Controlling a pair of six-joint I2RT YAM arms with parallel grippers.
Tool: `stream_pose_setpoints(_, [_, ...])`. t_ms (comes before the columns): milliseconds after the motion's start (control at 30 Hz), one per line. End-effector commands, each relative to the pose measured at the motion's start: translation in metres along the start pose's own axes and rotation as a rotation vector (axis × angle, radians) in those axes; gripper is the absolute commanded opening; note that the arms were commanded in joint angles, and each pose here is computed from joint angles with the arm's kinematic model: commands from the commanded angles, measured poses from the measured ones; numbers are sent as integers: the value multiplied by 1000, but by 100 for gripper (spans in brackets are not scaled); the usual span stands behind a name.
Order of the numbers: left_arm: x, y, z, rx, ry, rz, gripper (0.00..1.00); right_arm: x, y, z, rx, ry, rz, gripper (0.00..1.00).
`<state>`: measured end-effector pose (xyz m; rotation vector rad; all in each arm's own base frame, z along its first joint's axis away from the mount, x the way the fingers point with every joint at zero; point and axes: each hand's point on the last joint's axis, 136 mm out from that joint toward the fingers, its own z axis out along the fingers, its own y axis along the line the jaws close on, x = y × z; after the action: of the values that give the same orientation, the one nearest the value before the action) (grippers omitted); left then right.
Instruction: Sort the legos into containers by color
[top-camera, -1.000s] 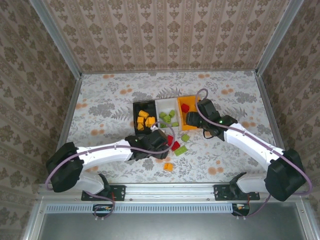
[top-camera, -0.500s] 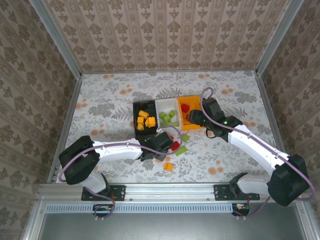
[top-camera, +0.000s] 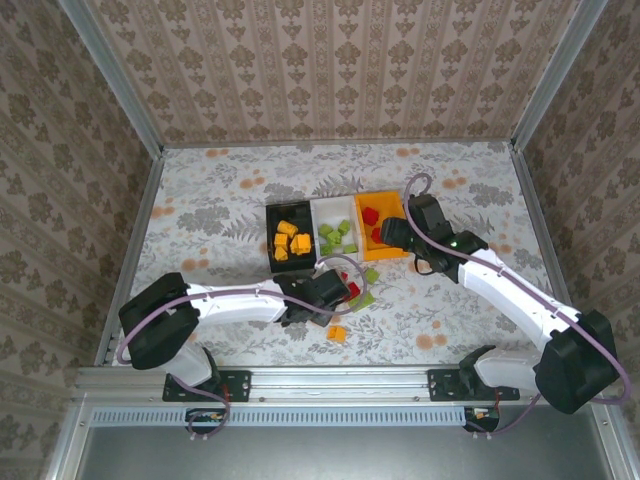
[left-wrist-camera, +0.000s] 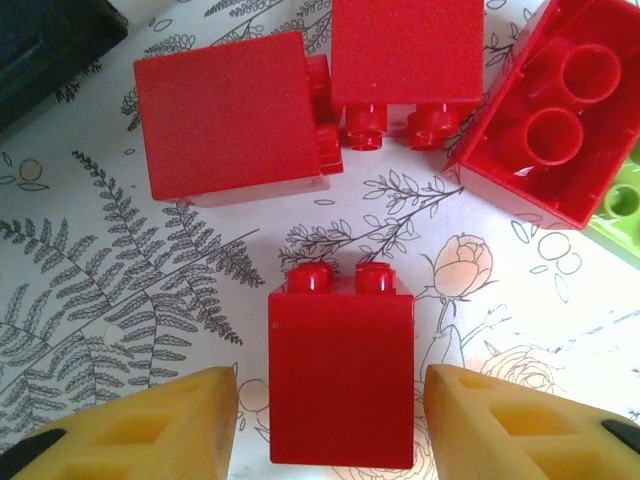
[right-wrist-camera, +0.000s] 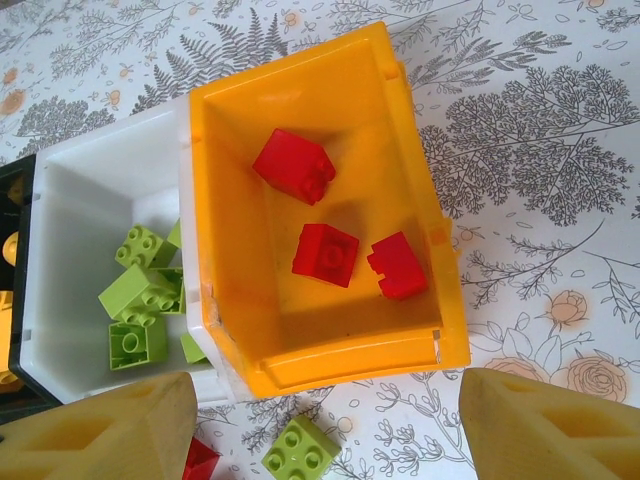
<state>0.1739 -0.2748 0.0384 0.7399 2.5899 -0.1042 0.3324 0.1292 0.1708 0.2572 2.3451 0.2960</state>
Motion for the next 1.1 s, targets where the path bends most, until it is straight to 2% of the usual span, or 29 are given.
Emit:
stream_pose_setpoints(0, [1,0,3,-23,15,10,58,0,-4,-6,-4,-6,2,71])
stream_pose_setpoints(67, [2,-1,7,-24,23,13,57,1,-5,-7,-3,-4,2,71])
stream_pose_setpoints(233, [-2,-3,8,-26,17,18,40,0,-11,-9,7,-8,9,71])
stream_pose_setpoints(333, [-10,-5,-1,-13,-5,16,32,-2,-15,-10,11,-17,20,71])
stream_pose_setpoints(400, [-23,-8,-15,10,-44,11,30,-1,-18,-11,16,-19,31,71])
stream_pose_setpoints(533, [-68,-17,-47,96,-167,-10,30,0,-28,-13,32,-35,57,71])
stream_pose_setpoints(667, [-127,-23,-59,220,-275,-73,30,4,-39,-14,52,-44,91,71])
stream_pose_setpoints(767, [-172,-28,-58,276,-339,-92,30,7,-45,-14,59,-41,105,71])
stream_pose_setpoints(900, [-222,-40,-46,356,-370,-108,30,13,-49,-12,66,-23,105,71])
stream_pose_setpoints(1067, [-260,-57,-27,404,-357,-96,30,16,-53,-13,75,-17,102,71])
